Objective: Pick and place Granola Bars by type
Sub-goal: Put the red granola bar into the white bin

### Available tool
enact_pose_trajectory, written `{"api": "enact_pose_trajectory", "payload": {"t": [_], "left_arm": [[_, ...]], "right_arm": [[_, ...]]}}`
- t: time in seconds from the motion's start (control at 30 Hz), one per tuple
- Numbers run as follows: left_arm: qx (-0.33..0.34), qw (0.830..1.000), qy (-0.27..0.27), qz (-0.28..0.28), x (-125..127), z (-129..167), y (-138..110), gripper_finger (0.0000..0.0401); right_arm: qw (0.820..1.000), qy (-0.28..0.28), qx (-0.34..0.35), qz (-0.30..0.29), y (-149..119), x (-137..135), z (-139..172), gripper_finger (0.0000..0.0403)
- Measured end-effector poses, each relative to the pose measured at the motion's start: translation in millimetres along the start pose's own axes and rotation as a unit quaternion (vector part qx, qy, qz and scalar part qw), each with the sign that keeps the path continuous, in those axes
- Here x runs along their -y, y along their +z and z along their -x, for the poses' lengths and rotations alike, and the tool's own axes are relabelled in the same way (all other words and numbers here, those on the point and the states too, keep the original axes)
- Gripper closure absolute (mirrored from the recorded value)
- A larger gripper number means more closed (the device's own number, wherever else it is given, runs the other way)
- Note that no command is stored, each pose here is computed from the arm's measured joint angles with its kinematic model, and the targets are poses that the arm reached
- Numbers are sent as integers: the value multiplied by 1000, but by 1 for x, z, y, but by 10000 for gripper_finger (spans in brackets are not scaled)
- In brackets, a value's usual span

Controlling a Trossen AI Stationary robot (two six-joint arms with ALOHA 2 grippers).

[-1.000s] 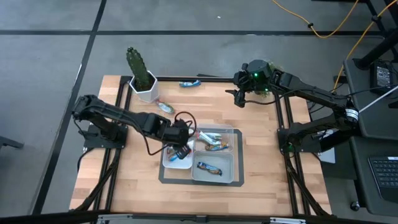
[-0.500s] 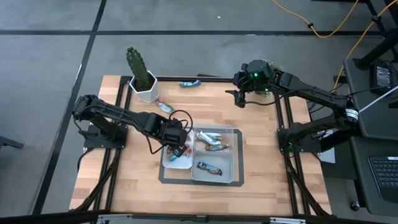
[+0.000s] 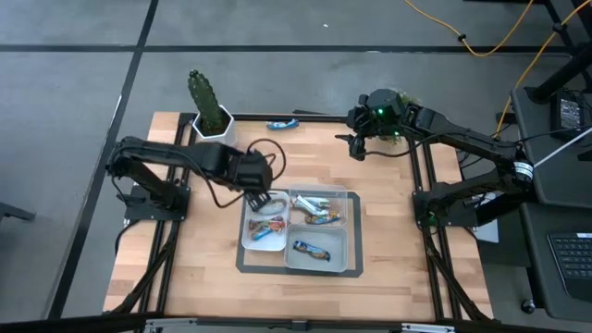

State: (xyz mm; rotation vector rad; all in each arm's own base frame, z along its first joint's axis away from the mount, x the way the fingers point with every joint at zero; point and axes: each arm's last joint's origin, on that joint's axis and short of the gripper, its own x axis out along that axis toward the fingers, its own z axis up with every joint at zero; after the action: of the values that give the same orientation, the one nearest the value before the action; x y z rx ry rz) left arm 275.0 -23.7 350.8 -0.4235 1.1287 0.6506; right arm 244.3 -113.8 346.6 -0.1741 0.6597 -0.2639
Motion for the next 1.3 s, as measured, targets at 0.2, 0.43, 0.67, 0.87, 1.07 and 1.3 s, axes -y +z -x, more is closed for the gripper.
{"api": "enact_pose_trajectory", "payload": {"t": [0.2,0.43,0.67,0.87,1.07,1.3], "left_arm": [[-12,991,50,-126,-31,5,14,190],[-33,964,111,-240,-67,-16,43,190],[-79,952,39,-293,-103,-62,55,158],[-114,938,41,-324,-130,-104,46,112],[-134,916,50,-375,-138,-144,35,92],[-133,891,43,-432,-133,-179,39,93]], "right_arm": [[1000,0,1,0,0,0,0,185],[1000,-1,1,-13,0,0,0,185],[1000,-3,3,-25,1,0,0,185],[999,-6,2,-39,1,1,0,185],[999,-6,2,-51,1,1,0,185],[999,-7,2,-51,1,1,0,185]]}}
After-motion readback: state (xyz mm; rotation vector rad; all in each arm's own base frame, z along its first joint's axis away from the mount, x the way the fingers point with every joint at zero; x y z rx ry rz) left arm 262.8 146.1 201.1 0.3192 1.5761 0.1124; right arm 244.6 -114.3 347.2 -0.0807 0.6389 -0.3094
